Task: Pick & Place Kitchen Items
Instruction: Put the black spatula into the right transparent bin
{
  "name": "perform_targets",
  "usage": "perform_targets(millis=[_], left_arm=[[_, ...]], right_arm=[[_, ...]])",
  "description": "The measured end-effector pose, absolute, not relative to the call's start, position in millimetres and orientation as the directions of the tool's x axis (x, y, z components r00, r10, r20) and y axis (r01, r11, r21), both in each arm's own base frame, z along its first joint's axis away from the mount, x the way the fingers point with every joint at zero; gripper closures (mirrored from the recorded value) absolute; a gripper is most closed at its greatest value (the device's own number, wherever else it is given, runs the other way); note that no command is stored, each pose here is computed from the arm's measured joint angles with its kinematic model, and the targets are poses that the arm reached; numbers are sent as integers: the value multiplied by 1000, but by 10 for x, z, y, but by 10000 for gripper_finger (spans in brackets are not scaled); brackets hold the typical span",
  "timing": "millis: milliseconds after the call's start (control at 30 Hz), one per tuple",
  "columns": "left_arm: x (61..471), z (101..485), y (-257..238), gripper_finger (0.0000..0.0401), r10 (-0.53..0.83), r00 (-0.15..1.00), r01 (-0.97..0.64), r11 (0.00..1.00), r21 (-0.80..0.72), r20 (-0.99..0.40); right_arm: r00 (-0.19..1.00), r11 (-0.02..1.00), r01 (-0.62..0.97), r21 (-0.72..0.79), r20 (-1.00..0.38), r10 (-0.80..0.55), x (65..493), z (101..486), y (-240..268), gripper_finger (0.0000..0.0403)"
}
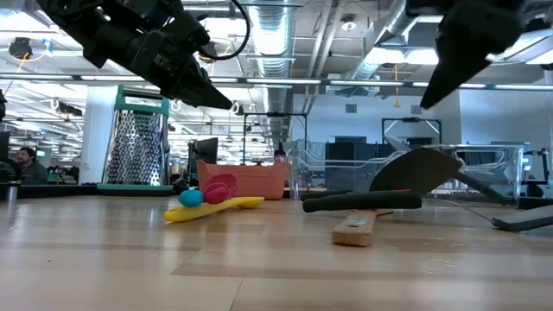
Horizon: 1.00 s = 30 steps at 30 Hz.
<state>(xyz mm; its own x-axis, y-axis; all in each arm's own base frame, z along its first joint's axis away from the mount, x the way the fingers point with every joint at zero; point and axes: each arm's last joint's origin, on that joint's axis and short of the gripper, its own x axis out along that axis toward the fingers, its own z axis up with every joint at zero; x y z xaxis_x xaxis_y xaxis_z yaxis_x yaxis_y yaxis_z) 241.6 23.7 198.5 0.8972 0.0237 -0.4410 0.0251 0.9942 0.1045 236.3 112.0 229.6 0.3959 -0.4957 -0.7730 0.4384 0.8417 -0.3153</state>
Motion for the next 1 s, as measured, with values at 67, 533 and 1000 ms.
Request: perform_targets(millis=[67, 533, 1000], left_arm=[[2416, 1985, 237, 399, 23, 897, 25, 994, 104, -441], [2416, 1985, 236, 399, 23, 897, 26, 994, 104, -441], [2416, 1985, 236, 399, 23, 897, 26, 994, 104, -442]], right_arm=[[378, 831, 453, -324, -774, -508, 2408, 2249, 1091, 399], [329, 840, 507, -192, -858, -395, 2790, 2189, 485, 402], [380, 893, 445, -67, -889, -256, 2959, 2211, -107, 402]])
